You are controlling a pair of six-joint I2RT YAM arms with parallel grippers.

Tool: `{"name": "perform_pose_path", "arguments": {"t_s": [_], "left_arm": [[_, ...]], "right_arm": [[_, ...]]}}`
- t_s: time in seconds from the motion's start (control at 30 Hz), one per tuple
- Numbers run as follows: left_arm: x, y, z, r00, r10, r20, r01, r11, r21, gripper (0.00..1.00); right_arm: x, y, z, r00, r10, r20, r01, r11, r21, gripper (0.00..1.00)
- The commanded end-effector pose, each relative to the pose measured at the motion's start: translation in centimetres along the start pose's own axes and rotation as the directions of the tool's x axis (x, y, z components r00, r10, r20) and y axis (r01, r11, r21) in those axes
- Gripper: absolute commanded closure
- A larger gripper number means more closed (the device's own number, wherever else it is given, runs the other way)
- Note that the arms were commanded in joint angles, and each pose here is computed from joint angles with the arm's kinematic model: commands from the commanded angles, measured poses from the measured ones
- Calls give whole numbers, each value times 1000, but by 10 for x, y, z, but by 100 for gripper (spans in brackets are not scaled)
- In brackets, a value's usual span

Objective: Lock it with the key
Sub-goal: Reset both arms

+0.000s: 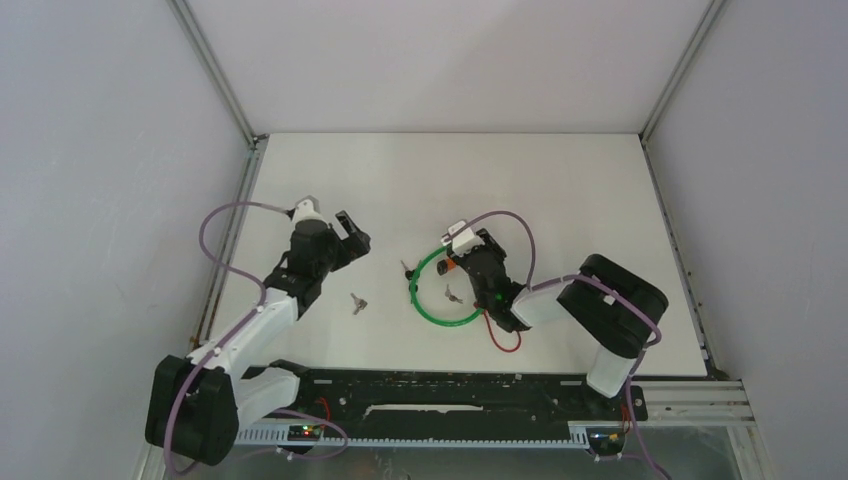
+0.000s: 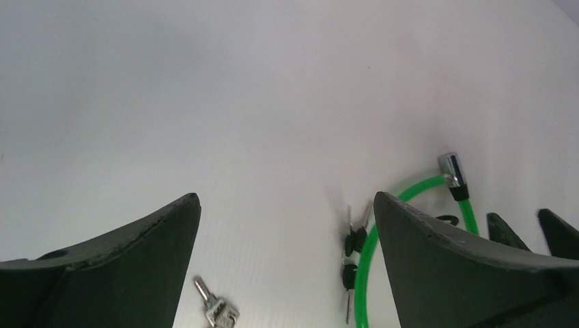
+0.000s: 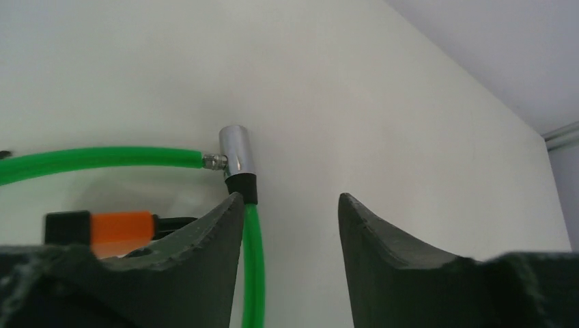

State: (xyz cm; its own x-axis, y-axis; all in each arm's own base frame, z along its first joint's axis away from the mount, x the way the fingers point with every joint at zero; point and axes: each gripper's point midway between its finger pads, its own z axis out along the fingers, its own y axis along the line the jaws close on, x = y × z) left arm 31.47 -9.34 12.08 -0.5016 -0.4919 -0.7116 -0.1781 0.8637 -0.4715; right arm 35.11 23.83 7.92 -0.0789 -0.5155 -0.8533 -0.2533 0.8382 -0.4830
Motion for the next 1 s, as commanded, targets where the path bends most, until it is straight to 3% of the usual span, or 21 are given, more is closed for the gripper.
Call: {"name": "perform_pose_path", "arguments": {"t_s": [0.0,0.2,0.33,0.4,0.63,0.77,0.87,0.97], "left_arm": [[-36,-7,15,988,78,135,-76,997,-23,0],[-48,-1,27,964,166,209,-138,981,-140,0],[-50,-5,22,925,236,298,-199,969,-149,0],[-51,-4,18,908,268,321,-223,960,-169,0],[-58,-11,12,907,243,345,-203,968,-148,0],[-56,-10,9,905,216,366,-182,975,-125,0],[-58,-12,2,906,203,371,-176,979,-106,0],[-54,-10,-4,906,188,378,-165,982,-93,0]], "right_arm": [[-12,-10,4,977,210,-22,-211,978,-7,40],[-33,-25,-1,912,410,5,-410,912,-5,33],[-59,-12,-15,807,587,-73,-585,776,-236,11],[-61,-16,-17,745,656,-121,-659,698,-278,1],[-30,-49,-6,416,841,-345,-903,338,-265,1],[0,-81,-3,224,929,-293,-964,167,-207,1],[11,-97,-9,166,960,-225,-975,125,-186,1],[18,-106,-12,164,970,-180,-981,142,-131,1]]}}
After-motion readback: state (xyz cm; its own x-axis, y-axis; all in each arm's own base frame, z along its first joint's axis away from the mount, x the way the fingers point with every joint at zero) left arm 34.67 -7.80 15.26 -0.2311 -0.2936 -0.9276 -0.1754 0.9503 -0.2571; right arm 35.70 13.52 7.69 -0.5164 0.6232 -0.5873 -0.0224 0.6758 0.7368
